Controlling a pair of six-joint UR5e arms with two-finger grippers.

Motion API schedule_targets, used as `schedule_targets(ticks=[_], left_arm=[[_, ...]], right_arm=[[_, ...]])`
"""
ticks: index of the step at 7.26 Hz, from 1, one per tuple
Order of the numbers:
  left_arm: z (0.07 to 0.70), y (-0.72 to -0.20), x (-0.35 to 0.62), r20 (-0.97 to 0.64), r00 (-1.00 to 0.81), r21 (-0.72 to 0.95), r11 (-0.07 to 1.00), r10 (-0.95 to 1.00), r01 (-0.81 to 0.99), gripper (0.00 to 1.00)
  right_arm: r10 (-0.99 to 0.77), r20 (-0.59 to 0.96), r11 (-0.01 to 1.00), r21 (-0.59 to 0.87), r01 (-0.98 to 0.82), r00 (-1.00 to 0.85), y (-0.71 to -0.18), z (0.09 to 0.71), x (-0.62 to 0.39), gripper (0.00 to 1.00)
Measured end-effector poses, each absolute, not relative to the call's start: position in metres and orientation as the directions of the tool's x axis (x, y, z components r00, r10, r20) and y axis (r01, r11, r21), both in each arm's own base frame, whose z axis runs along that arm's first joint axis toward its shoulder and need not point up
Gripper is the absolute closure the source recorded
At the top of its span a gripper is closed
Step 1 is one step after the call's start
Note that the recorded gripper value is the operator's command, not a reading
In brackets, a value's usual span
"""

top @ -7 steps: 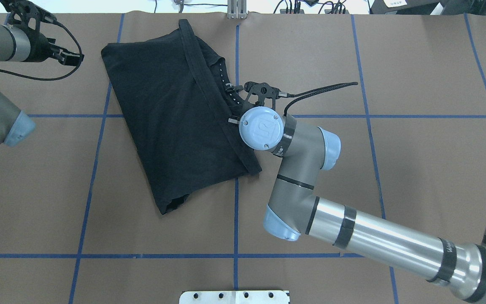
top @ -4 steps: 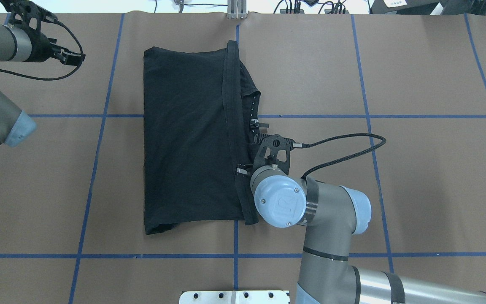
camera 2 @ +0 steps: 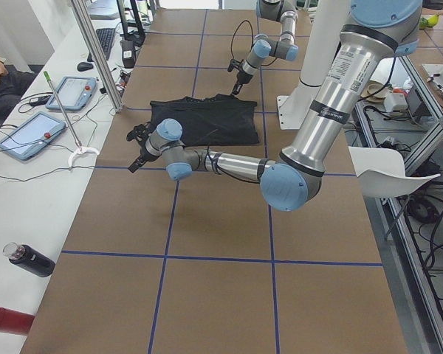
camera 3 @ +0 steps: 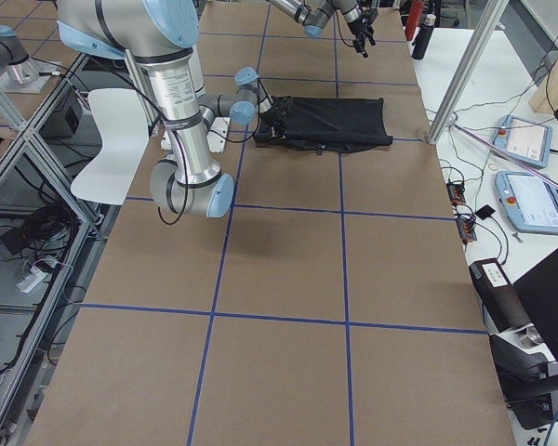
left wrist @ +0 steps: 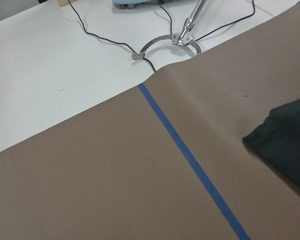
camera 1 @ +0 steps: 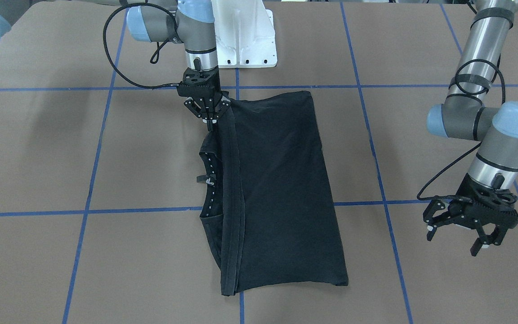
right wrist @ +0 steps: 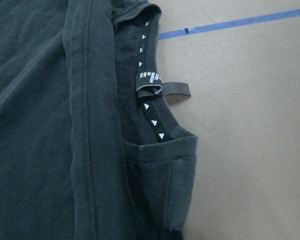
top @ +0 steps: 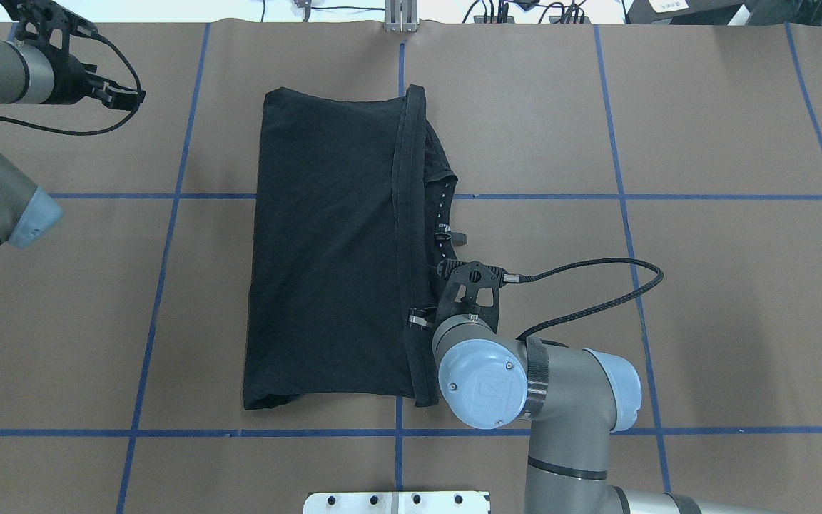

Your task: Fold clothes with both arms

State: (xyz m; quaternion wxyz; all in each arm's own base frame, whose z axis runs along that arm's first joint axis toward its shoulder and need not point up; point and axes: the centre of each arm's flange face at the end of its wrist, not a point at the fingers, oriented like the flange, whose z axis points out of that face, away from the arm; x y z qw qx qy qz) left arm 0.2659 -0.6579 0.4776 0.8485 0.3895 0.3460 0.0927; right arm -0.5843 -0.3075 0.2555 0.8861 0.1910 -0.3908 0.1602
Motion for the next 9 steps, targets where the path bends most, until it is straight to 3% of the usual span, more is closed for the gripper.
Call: schedule_targets(ticks=[1, 2, 5, 9], left_arm=[[0.478, -0.658, 0.266, -0.521, 0.742, 0.721, 0.683, 0.422, 0.118, 0.00], [0.477, -0.658, 0.266, -0.524, 0.741, 0.719, 0.684, 0.420, 0.121, 0.00], [0.477, -0.657, 0.266, -0.526, 0.740, 0.719, 0.684, 0.419, 0.123, 0.00], [0.475, -0.656, 0.266, -0.527, 0.739, 0.720, 0.683, 0.421, 0.124, 0.00]], right_arm=[[0.132, 0.751, 0.877, 0.216, -0.430, 0.647, -0.307, 0.259, -0.583, 0.39], [0.131, 0.755, 0.877, 0.215, -0.430, 0.643, -0.307, 0.257, -0.579, 0.00], [0.156, 0.744, 0.876, 0.199, -0.438, 0.650, -0.334, 0.238, -0.562, 0.00], [0.210, 0.626, 0.889, 0.198, -0.414, 0.751, -0.428, 0.165, -0.615, 0.00]])
